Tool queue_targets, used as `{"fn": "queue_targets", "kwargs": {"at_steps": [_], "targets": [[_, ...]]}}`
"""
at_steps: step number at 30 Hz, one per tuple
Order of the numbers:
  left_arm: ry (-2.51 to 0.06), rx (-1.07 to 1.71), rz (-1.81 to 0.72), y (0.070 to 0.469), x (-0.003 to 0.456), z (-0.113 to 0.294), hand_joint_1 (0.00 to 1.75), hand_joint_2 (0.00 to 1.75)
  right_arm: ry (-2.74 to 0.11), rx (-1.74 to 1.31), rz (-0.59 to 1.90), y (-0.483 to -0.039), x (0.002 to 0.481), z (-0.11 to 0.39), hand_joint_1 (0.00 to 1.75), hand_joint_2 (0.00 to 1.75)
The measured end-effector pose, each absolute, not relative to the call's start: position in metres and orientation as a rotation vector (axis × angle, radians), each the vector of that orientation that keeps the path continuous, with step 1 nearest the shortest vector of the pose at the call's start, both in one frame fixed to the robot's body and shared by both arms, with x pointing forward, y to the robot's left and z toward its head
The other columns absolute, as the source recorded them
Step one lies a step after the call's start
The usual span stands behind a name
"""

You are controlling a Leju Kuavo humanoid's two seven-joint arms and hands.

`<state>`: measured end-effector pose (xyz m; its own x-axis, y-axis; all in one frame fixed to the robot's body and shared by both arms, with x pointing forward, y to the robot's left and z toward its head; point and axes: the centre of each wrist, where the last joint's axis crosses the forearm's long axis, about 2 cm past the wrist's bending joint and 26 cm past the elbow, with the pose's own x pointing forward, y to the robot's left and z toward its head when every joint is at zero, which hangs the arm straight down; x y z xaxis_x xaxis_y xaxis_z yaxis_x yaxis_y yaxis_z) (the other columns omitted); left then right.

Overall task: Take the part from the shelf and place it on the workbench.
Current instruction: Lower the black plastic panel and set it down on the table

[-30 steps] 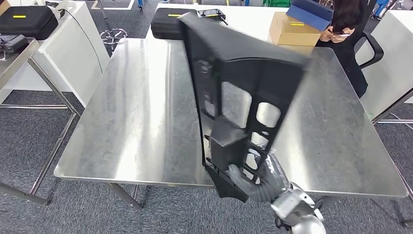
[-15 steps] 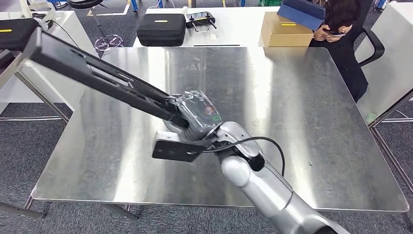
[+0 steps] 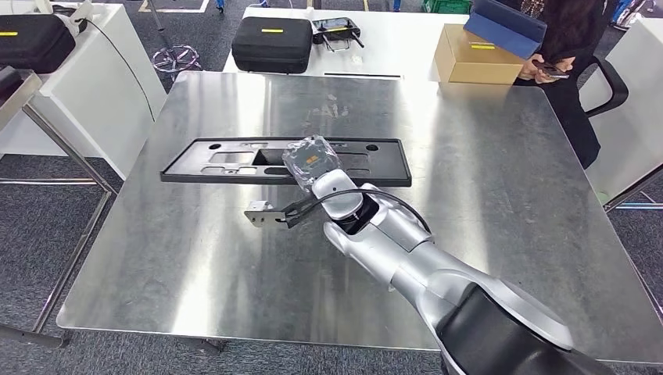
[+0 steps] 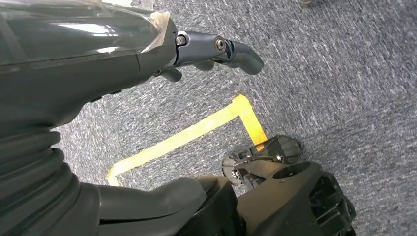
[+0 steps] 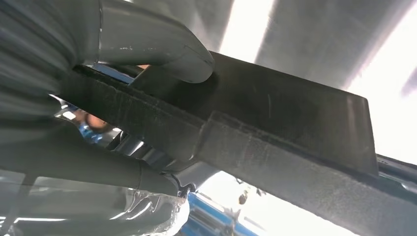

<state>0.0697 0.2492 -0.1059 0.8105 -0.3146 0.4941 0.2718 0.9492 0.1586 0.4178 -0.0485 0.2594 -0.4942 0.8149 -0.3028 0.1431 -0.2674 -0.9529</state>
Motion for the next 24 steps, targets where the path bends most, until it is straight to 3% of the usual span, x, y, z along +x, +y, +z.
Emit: {"fn": "queue_targets", "kwargs": {"at_steps": [7, 11, 15, 24], "targets": [[-0.546, 0.043, -0.349, 0.252, 0.075, -0.105, 0.00, 1.75, -1.070, -1.275, 1.964, -0.074, 0.434, 0.240, 1.75, 1.75], [-0.553, 0.033, -0.372, 0.254, 0.079, -0.105, 0.00, 1.75, -0.842, -1.291, 1.980, -0.101, 0.444, 0.228, 0.00, 0.00], [-0.559, 0.048, -0.390, 0.254, 0.081, -0.104, 0.00, 0.00, -0.735, -1.313, 1.961, -0.125, 0.451, 0.221, 0.00, 0.00], [-0.540, 0.061, -0.380, 0.253, 0.081, -0.104, 0.00, 0.00, -0.705, -1.325, 1.913, -0.140, 0.458, 0.224, 0.00, 0.00]]}}
